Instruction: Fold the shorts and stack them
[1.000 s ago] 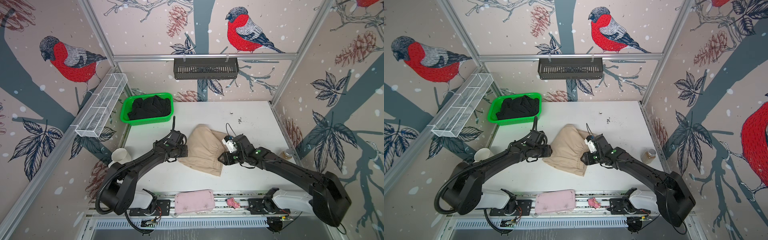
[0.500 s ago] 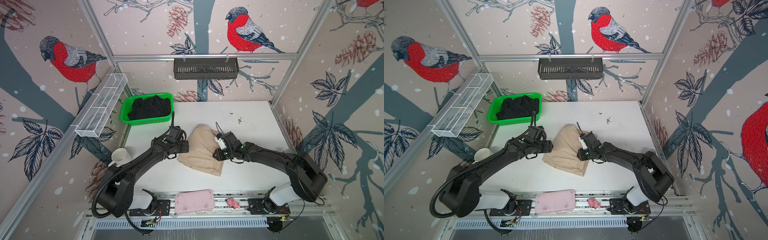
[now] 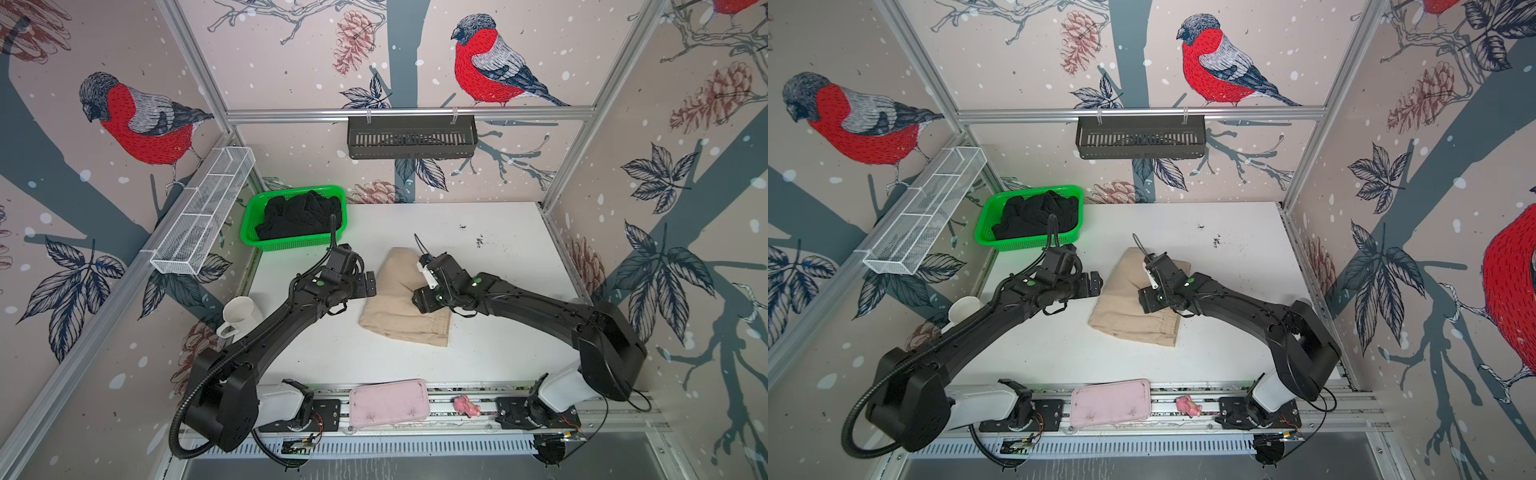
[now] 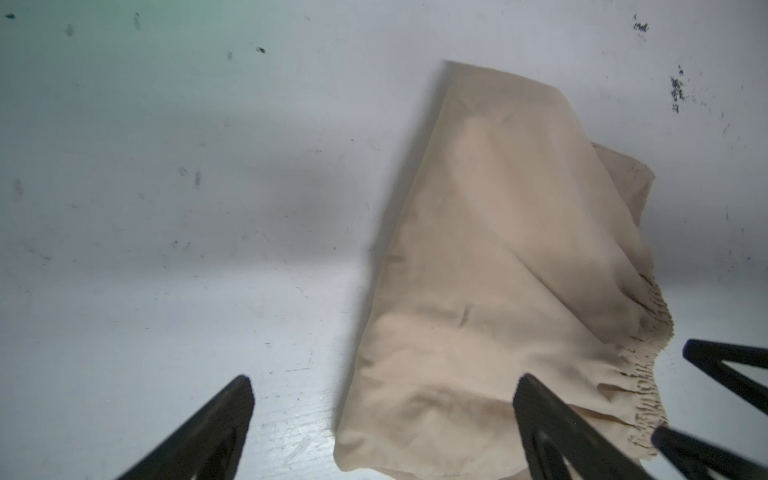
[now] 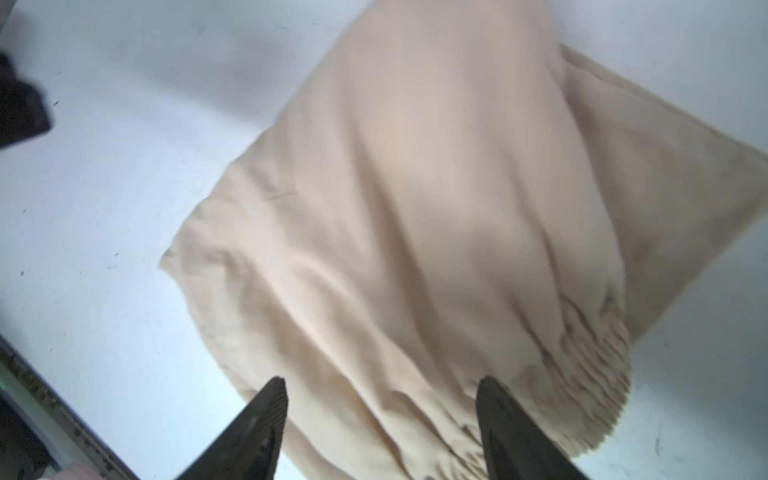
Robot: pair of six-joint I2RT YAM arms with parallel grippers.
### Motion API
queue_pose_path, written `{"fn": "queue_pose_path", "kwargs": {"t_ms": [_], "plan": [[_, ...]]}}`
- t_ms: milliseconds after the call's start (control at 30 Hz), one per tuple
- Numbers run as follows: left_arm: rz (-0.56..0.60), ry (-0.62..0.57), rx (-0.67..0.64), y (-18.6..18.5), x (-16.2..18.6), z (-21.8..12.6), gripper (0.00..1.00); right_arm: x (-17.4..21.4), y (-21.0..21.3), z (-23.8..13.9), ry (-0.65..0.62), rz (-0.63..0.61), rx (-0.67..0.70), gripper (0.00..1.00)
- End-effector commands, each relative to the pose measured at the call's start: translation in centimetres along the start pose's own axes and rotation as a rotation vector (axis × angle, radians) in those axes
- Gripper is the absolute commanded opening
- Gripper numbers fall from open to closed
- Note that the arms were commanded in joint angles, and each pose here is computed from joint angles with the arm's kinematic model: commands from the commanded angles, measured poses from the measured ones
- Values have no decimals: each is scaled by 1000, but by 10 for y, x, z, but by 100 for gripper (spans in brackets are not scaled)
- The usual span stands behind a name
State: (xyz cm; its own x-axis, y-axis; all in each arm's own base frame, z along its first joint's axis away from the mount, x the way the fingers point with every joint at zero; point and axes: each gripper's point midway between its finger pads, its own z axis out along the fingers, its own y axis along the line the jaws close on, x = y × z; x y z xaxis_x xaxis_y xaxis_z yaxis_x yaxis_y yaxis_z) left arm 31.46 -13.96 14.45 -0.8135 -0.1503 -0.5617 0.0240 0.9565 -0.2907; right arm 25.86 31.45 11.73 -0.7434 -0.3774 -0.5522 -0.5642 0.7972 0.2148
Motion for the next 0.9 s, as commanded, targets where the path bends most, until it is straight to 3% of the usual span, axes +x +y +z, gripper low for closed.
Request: {"fn": "queue_pose_path", "kwargs": {"t_ms": [0, 200, 467, 700, 867], "plan": [[-30, -37, -34, 13, -9, -13, 97, 20, 13, 7, 79, -153, 69, 81], [-52, -131, -51, 30, -24, -38, 97, 38, 41, 43, 171, -383, 80, 89], [-84, -184, -70, 44, -25, -55, 97, 35, 37, 86, 236, -541, 141, 90], [-101, -199, -95, 53, -24, -64, 97, 15, 24, 116, 224, -475, 139, 86], [-108, -190, -111, 58, -21, -64, 97, -15, -27, 126, 191, -268, 239, 77]]}}
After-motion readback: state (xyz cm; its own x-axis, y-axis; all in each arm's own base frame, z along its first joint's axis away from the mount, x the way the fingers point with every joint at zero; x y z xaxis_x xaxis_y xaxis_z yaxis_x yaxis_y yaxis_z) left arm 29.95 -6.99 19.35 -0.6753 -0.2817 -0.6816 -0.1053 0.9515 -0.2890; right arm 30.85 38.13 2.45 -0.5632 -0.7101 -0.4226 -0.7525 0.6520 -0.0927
